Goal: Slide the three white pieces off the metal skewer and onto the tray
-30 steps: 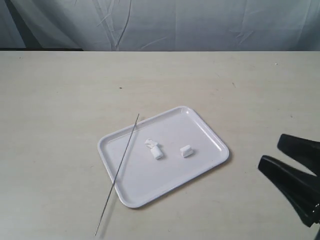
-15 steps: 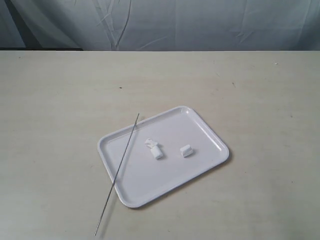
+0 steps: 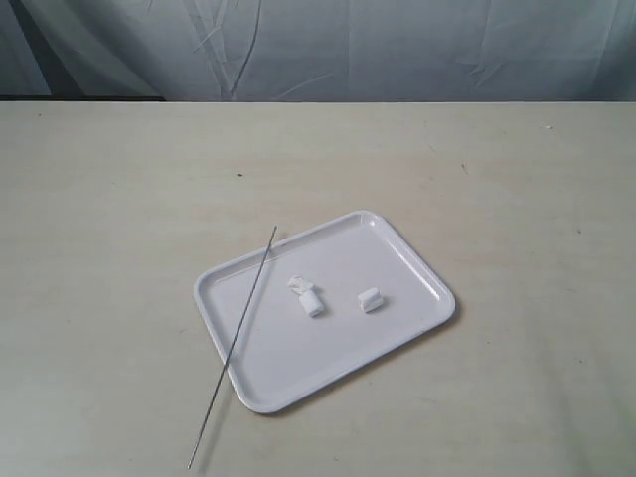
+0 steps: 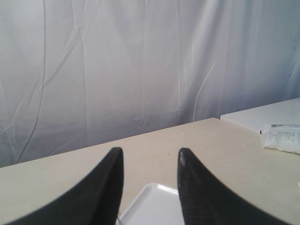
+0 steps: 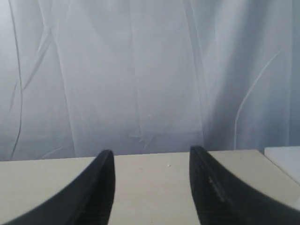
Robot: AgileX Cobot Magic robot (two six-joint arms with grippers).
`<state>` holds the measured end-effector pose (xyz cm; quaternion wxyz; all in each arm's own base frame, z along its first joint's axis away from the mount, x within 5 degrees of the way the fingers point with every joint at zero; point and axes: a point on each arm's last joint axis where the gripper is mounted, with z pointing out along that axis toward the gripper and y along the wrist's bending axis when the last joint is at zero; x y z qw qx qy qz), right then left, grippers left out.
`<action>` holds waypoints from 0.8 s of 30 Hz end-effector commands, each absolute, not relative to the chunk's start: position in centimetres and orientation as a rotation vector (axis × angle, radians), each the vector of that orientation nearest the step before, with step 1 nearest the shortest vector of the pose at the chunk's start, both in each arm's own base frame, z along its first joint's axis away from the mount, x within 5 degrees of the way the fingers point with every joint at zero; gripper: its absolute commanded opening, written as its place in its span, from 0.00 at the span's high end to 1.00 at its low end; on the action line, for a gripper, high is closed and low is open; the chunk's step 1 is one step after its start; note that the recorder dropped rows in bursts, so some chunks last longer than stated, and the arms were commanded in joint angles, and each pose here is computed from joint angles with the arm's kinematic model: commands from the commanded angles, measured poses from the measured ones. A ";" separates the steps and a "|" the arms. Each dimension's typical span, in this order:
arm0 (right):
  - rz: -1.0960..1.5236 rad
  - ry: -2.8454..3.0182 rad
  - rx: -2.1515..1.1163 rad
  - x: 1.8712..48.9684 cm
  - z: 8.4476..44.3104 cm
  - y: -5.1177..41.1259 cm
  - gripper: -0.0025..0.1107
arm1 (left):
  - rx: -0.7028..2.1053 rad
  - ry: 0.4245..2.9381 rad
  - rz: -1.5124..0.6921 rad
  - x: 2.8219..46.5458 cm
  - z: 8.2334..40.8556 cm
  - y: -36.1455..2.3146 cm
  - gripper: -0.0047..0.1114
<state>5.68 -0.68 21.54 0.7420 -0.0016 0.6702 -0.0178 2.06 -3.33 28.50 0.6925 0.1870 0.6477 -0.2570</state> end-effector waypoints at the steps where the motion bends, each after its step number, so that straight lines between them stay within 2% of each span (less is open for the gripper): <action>1: -0.027 1.444 -0.149 5.6 21.6 0.3 0.56 | 0.409 1.433 -0.577 2.0 28.6 -3.2 0.64; 8: 0.024 1.636 -0.279 5.5 19.7 1.2 0.56 | 0.409 1.433 -0.577 2.0 28.6 -3.2 0.64; 14: 0.108 1.812 -0.115 5.3 18.3 0.7 0.56 | 0.409 1.433 -0.577 2.0 28.6 -3.2 0.64; 24: -0.001 1.846 0.037 5.3 18.0 -0.1 0.56 | 0.409 1.433 -0.577 2.0 28.6 -3.2 0.64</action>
